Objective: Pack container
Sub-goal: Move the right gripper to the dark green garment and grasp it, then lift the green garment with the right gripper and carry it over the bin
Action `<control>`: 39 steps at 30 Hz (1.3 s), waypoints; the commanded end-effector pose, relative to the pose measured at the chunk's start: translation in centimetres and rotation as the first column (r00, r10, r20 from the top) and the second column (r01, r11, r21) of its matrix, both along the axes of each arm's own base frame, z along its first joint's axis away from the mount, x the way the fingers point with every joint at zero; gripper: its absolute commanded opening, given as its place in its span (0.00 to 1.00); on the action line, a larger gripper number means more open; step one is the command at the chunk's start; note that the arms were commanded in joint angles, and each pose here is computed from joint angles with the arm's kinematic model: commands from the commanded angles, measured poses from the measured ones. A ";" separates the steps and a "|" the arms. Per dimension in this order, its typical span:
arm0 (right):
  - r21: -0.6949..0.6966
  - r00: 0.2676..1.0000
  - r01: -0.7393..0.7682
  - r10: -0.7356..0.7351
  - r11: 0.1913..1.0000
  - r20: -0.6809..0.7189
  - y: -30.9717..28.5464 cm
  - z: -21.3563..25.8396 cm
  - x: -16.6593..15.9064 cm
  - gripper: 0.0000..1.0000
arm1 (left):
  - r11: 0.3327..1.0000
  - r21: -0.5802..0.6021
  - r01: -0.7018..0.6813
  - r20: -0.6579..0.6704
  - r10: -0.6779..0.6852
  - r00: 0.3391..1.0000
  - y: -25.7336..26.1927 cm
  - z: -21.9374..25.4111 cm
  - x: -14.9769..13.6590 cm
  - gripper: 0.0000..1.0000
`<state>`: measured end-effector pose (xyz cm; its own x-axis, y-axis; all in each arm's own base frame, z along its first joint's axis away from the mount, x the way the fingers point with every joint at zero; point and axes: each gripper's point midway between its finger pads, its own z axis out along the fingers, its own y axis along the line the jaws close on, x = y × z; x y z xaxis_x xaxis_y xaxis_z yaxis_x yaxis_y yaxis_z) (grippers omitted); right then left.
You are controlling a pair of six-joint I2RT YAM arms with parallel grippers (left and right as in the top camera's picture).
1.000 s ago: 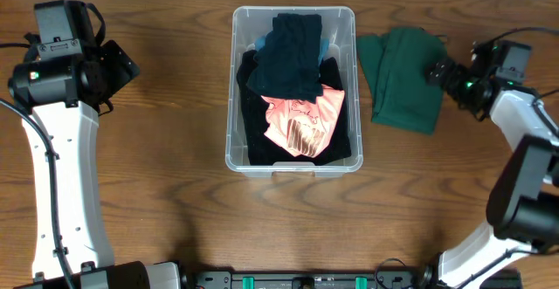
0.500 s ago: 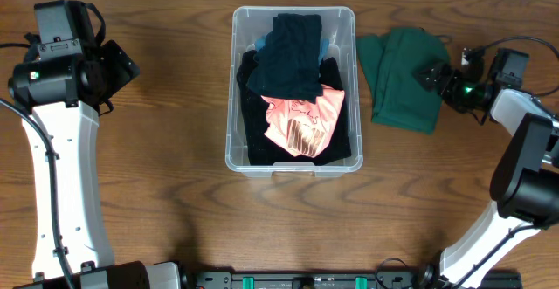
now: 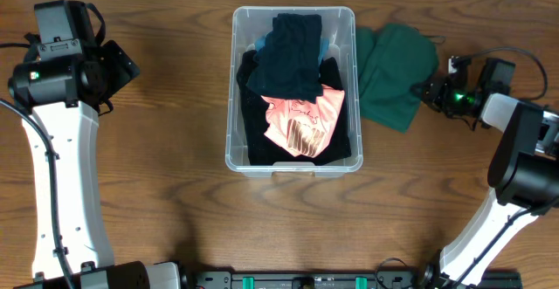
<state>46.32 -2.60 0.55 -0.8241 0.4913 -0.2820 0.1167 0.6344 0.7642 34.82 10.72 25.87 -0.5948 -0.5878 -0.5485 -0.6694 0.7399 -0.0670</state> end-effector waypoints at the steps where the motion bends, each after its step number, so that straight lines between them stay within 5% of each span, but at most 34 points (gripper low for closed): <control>1: 0.171 0.999 -0.032 0.024 0.985 0.049 1.5 2.9 0.4 0.01 | 1.000 0.016 0.006 -0.001 -0.006 1.000 0.3 0.2 0.0 0.98; 8: 0.380 0.937 -0.216 0.082 0.900 0.339 3.4 16.5 2.3 0.01 | 1.000 0.016 0.006 -0.001 -0.006 1.000 0.3 0.2 0.0 0.98; 18: 0.292 0.634 -0.419 0.047 0.860 0.772 8.1 36.7 -2.3 0.01 | 1.000 0.016 0.006 -0.001 -0.006 1.000 0.3 0.2 0.0 0.98; 24: 0.262 0.597 -0.532 0.138 0.806 0.790 12.7 38.5 -4.8 0.01 | 1.000 0.016 0.006 -0.001 -0.006 1.000 0.3 0.2 0.0 0.98; 39: 0.265 0.490 -0.820 0.383 0.507 0.783 28.4 38.6 -12.9 0.01 | 1.000 0.016 0.006 -0.001 -0.006 1.000 0.3 0.2 0.0 0.98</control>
